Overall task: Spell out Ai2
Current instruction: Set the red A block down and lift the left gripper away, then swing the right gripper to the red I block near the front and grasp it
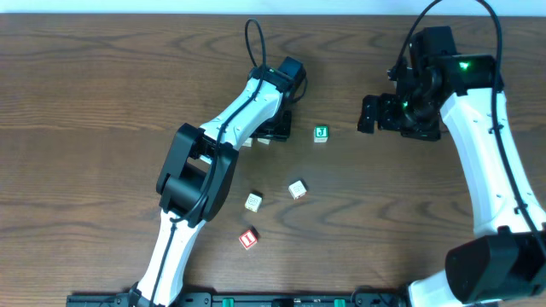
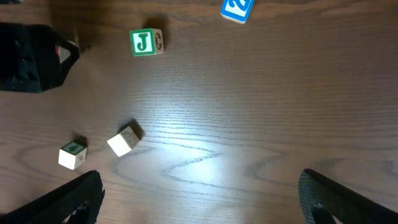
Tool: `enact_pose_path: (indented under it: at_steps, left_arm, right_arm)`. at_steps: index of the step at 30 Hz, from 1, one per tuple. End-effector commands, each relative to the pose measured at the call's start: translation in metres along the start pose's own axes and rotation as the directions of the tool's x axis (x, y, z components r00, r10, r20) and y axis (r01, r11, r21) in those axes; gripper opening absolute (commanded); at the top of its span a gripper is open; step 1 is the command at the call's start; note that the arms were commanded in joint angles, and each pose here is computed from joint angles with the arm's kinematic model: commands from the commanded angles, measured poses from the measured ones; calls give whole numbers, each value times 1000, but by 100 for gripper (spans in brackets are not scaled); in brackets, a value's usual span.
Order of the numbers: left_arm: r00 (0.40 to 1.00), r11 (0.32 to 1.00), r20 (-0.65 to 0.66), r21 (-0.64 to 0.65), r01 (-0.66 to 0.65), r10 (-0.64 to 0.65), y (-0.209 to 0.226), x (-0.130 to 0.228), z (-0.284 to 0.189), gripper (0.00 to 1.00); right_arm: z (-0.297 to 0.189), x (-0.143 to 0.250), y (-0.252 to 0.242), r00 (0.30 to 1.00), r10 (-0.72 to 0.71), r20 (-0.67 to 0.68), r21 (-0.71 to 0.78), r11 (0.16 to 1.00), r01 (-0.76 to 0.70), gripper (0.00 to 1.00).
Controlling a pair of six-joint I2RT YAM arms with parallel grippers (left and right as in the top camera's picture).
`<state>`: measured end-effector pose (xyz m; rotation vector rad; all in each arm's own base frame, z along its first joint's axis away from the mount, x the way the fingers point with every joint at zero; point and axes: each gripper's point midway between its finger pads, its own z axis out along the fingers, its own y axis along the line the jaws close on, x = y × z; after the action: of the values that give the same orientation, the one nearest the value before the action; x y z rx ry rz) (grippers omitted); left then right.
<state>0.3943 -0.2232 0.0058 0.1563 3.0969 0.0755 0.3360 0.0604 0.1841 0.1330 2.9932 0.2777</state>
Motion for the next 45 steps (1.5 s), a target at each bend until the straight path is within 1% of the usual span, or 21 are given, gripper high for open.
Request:
enact_pose_path:
  at_steps: [1,4,7,10,12,14,17,22,26,27,29,31,34,36,38,41,43,45]
  left_arm:
    - [1000,1000,-3,2,6,-6,3,2,-5,52]
    - [1000,1000,12,9,0,-1,3,1,-16,53]
    - [997,1000,75,21,-3,2,5,-5,-43,55]
    - [985,1000,173,5,6,-7,16,-10,-88,58]
    - [975,1000,222,11,-11,8,24,-4,-124,62]
    - [966,1000,256,10,-20,17,33,6,-155,63]
    - [952,1000,307,-29,-2,11,55,25,-196,69]
    - [928,999,373,-32,-14,25,82,66,-255,70]
    - [868,1000,496,3,-3,1,105,99,-309,76]
    - [853,1000,522,6,4,-7,111,106,-319,78]
    - [821,1000,571,10,20,-22,126,125,-339,87]
    - [800,999,599,7,34,-31,140,144,-352,97]
    - [773,999,633,15,44,-43,156,172,-366,95]
    - [760,999,648,26,45,-51,162,184,-372,95]
    - [746,998,664,38,46,-60,168,196,-377,95]
    - [730,997,679,53,50,-72,174,208,-381,95]
    - [721,997,689,62,52,-81,177,214,-384,96]
    - [716,996,693,66,52,-83,179,217,-385,95]
  right_arm:
    - [-3,-1,4,1000,-23,7,0,1000,23,99]
    - [-3,-1,4,1000,-23,7,0,1000,23,99]
    - [-3,-1,4,1000,-23,7,0,1000,23,99]
    - [-3,0,4,1000,-22,2,1,1000,22,99]
    - [-3,1,3,1000,-22,-2,1,1000,22,99]
    - [-4,2,5,999,-39,0,-5,999,39,99]
    - [-8,2,5,999,-43,11,-8,999,43,99]
    - [-24,8,7,997,-59,47,-14,998,60,99]
    - [-52,17,16,985,-117,130,-22,992,121,99]
    - [-61,22,20,978,-142,154,-23,989,147,99]
    - [-79,33,28,961,-185,207,-5,982,190,99]
    - [-98,44,34,936,-223,274,43,975,220,99]
    - [-129,65,50,877,-289,384,80,957,280,99]
    - [-142,85,61,854,-312,415,51,946,321,99]
    - [-147,107,67,854,-324,407,20,938,346,99]
    - [-145,138,77,845,-401,354,-14,901,434,99]
    - [-141,151,82,834,-450,319,-17,877,480,99]
    - [-137,161,88,838,-464,288,-32,870,492,99]
